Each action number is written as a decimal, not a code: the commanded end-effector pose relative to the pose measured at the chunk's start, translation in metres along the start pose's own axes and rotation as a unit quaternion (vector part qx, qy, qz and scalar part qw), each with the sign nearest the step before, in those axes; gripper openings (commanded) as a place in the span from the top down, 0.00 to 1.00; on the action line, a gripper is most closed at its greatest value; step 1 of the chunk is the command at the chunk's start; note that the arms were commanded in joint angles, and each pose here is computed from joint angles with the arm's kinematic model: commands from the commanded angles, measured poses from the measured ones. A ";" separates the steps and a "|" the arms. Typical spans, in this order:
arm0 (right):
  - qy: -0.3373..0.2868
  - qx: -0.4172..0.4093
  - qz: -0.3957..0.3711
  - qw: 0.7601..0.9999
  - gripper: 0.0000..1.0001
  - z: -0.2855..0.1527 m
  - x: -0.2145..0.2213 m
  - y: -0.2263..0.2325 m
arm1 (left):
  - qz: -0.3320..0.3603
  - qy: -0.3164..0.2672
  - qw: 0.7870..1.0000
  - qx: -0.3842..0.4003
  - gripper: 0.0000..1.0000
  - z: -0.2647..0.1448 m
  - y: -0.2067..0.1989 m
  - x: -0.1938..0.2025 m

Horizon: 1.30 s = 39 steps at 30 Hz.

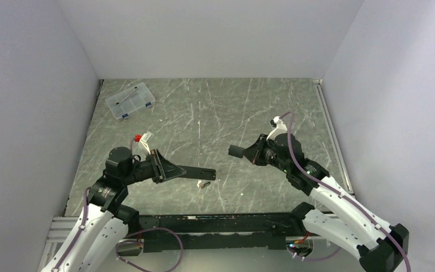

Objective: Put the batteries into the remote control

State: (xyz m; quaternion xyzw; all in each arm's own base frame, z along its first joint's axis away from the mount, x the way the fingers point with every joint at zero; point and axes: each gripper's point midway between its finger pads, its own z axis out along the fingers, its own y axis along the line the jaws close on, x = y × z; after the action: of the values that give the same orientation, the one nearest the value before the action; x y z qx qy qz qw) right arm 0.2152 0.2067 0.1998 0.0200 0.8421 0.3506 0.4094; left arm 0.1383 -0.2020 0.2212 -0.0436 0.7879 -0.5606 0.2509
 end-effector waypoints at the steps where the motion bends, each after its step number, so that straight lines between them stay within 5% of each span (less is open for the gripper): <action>1: 0.003 -0.013 0.003 1.000 0.98 0.012 -0.002 -0.006 | 0.021 -0.011 1.000 0.016 1.00 -0.003 -0.011 -0.005; 39: 0.007 0.056 0.198 0.979 1.00 0.070 0.002 -0.152 | 0.006 -0.004 1.000 0.015 1.00 -0.003 -0.003 0.002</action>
State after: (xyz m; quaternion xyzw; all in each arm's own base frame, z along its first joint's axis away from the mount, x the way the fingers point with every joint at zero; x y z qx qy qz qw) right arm 0.2889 0.1339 0.0689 0.2103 0.8542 0.3654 0.3041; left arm 0.1328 -0.2001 0.2146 -0.0470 0.7896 -0.5600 0.2463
